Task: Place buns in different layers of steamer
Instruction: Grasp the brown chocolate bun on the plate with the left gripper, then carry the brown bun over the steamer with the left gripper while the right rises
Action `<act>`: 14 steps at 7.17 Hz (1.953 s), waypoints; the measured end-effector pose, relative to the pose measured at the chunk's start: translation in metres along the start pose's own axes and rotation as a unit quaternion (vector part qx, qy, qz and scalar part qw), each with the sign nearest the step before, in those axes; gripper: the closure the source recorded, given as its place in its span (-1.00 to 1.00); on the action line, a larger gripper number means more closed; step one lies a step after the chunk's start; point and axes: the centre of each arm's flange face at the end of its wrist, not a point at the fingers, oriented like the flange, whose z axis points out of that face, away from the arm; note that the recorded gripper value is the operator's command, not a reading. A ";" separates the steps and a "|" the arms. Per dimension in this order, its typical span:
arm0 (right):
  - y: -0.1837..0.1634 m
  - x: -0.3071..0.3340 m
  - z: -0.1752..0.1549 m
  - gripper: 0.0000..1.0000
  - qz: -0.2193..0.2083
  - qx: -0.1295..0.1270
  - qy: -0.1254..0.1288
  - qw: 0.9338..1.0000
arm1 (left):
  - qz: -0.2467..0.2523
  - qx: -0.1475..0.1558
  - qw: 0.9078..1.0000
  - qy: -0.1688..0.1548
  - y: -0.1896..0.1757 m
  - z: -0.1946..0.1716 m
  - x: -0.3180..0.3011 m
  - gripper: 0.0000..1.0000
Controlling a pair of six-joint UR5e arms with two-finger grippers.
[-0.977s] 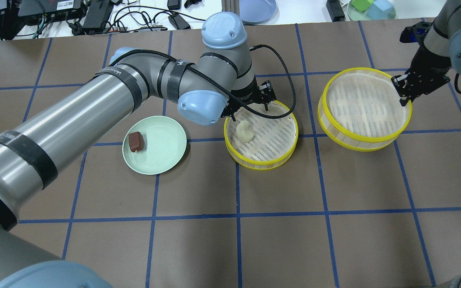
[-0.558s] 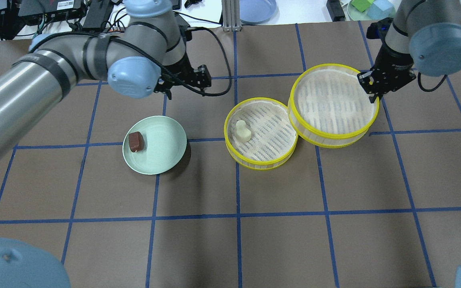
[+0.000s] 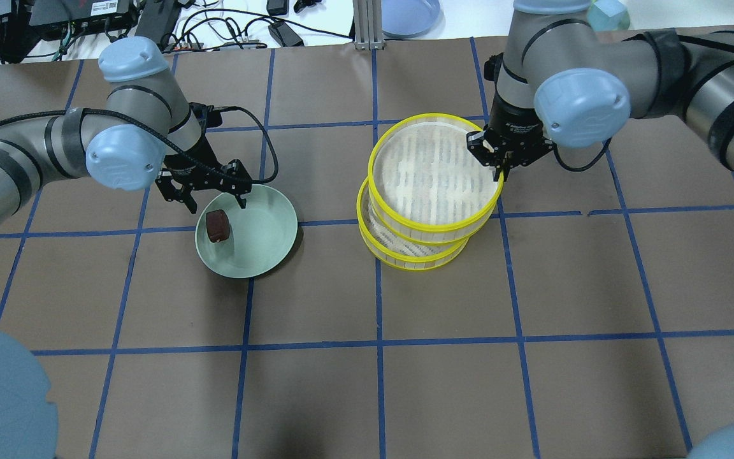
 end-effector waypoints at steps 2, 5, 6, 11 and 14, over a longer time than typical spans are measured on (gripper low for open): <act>-0.001 -0.013 0.017 1.00 0.000 -0.009 0.004 1.000 | -0.001 -0.025 1.000 0.002 0.003 0.025 -0.007 -0.82; -0.006 -0.024 0.038 1.00 -0.008 -0.014 0.008 1.000 | 0.004 -0.035 0.999 0.005 -0.002 0.044 -0.008 1.00; -0.007 -0.025 0.042 1.00 -0.010 -0.015 0.010 1.000 | 0.009 -0.033 0.999 0.006 -0.004 0.044 -0.007 1.00; -0.004 -0.023 0.019 -1.00 -0.016 0.002 0.013 1.000 | 0.029 0.002 1.000 0.009 -0.006 0.008 0.000 1.00; 0.034 -0.013 -0.085 -1.00 -0.015 0.051 0.001 0.999 | 0.023 0.053 0.998 0.016 0.016 -0.095 0.054 1.00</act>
